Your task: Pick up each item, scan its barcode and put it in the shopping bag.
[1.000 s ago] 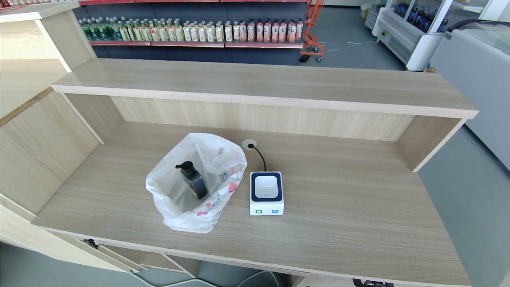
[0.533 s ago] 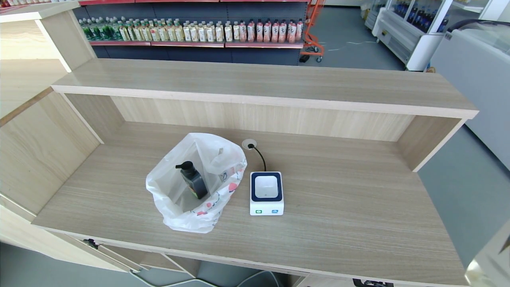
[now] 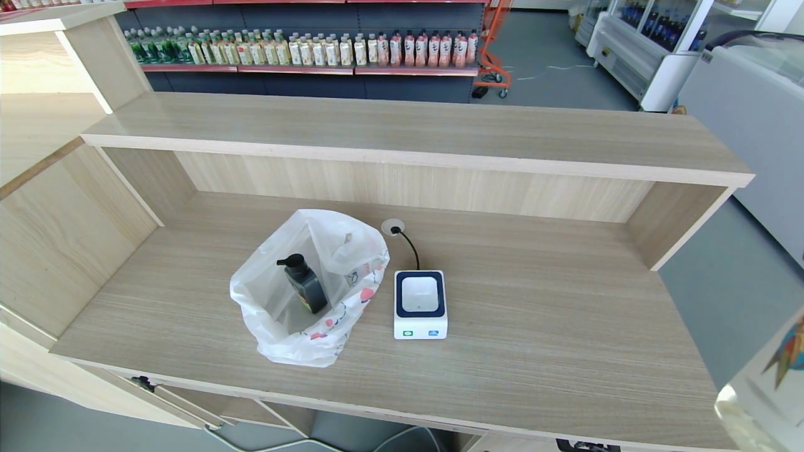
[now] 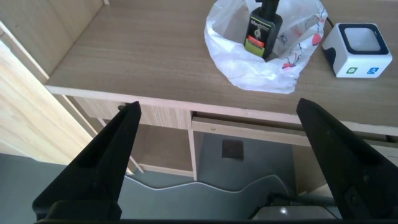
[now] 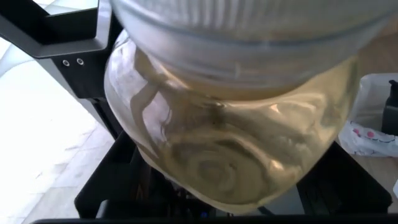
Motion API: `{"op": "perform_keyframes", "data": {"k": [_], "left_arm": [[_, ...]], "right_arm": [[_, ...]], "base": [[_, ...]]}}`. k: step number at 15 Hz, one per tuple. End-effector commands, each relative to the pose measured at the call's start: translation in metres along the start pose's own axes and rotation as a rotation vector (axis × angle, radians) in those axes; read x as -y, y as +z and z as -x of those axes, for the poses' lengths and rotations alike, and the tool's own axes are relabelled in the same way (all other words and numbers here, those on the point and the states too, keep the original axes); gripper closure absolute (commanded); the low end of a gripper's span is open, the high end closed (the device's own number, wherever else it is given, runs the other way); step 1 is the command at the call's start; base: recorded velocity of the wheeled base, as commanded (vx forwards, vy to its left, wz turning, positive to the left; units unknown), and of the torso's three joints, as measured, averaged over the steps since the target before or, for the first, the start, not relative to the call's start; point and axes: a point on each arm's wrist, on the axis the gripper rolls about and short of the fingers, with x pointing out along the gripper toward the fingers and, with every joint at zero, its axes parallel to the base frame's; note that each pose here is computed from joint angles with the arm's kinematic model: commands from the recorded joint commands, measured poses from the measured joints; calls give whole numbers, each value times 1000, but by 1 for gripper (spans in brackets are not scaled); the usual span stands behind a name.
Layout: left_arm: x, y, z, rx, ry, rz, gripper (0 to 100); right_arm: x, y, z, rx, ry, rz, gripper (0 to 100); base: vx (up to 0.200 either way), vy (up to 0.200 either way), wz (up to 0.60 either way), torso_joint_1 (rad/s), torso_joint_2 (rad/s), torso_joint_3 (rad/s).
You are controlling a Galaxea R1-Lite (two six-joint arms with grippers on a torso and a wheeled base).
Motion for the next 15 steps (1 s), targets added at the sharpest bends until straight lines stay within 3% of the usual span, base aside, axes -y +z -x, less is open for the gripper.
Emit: {"op": "perform_keyframes", "data": {"k": [1,12,15], "left_arm": [[0,0,0,-2,0,0,0],[0,0,0,-1,0,0,0],[0,0,0,-1,0,0,0]], "right_arm": [[2,-1,0,-1,0,-9,100],[1,-5,0,-3,-2,-18,100],[13,-11,9,-2,-84,-42,100]], "base": [[0,0,0,0,0,0],[0,0,0,0,0,0],[0,0,0,0,0,0]]}}
